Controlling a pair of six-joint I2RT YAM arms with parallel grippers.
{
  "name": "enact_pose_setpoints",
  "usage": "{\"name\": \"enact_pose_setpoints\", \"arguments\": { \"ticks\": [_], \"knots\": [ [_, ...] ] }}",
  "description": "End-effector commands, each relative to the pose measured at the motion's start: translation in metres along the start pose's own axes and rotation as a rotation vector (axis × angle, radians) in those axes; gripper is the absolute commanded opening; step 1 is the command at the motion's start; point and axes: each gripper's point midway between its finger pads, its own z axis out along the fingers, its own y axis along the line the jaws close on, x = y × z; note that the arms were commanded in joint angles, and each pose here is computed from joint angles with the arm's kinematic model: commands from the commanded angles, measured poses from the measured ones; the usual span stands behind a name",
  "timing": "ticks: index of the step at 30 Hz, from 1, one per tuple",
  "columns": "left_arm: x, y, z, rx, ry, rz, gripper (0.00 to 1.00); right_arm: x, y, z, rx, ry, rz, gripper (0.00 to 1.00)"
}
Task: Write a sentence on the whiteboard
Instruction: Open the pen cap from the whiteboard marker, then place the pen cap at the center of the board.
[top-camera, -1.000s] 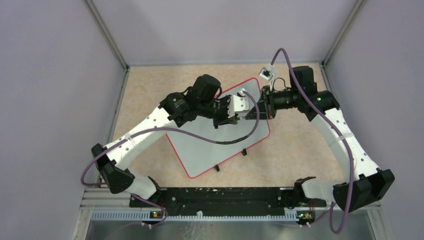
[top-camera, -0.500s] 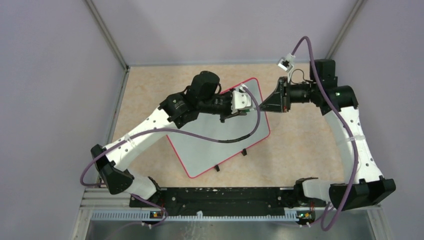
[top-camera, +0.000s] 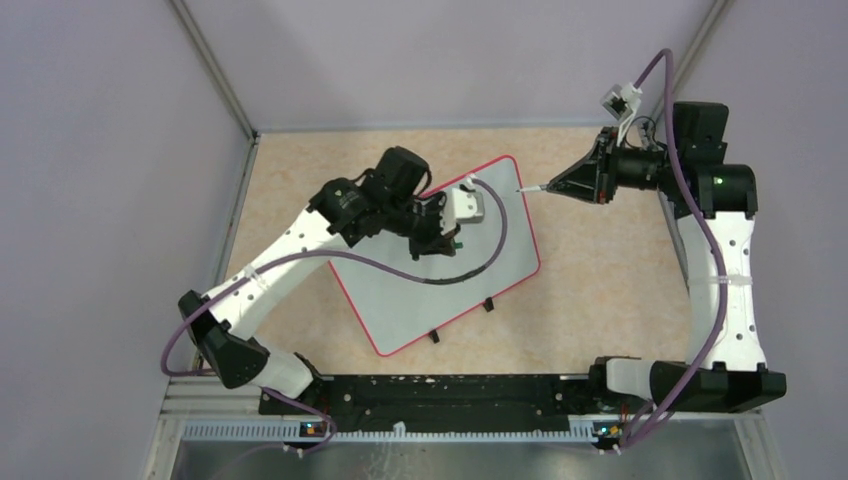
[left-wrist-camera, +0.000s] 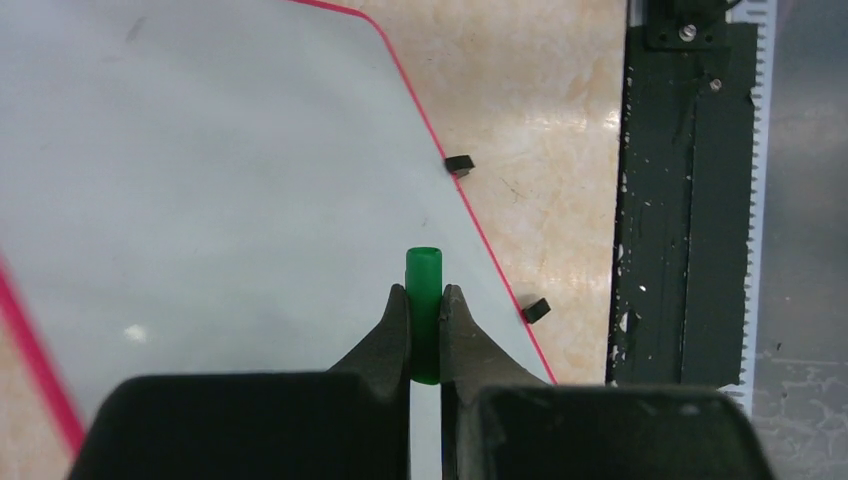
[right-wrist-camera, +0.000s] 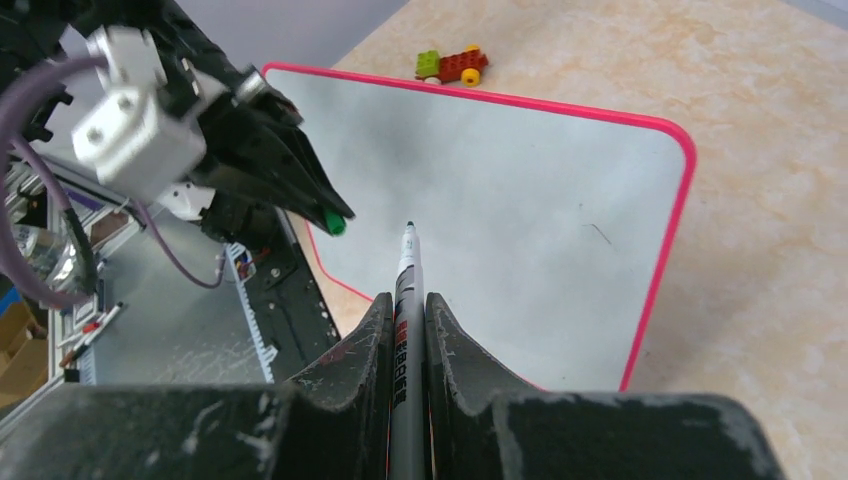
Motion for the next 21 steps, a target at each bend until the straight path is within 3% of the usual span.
{"name": "enact_pose_setpoints", "arguments": {
  "ticks": [1, 6, 10, 14, 21],
  "knots": [
    [-0.040, 0.044, -0.073, -0.121, -0.210, -0.106, 0.00, -0.017, -0.014, -0.012, 0.040, -0.066, -0.023, 0.00],
    [-0.002, 0.134, -0.159, -0.417, -0.287, -0.304, 0.00, -0.015, -0.024, -0.013, 0.052, -0.100, 0.022, 0.00],
    [0.075, 0.177, -0.230, -0.562, -0.328, -0.578, 0.01, -0.017, -0.026, -0.014, 0.051, -0.128, 0.035, 0.00],
    [0.162, 0.188, -0.266, -0.699, -0.317, -0.784, 0.02, -0.013, -0.028, -0.011, 0.039, -0.153, 0.067, 0.00],
    [0.292, 0.159, -0.253, -0.788, -0.098, -0.958, 0.03, -0.001, -0.035, -0.005, 0.022, -0.155, 0.081, 0.00]
  ]
}}
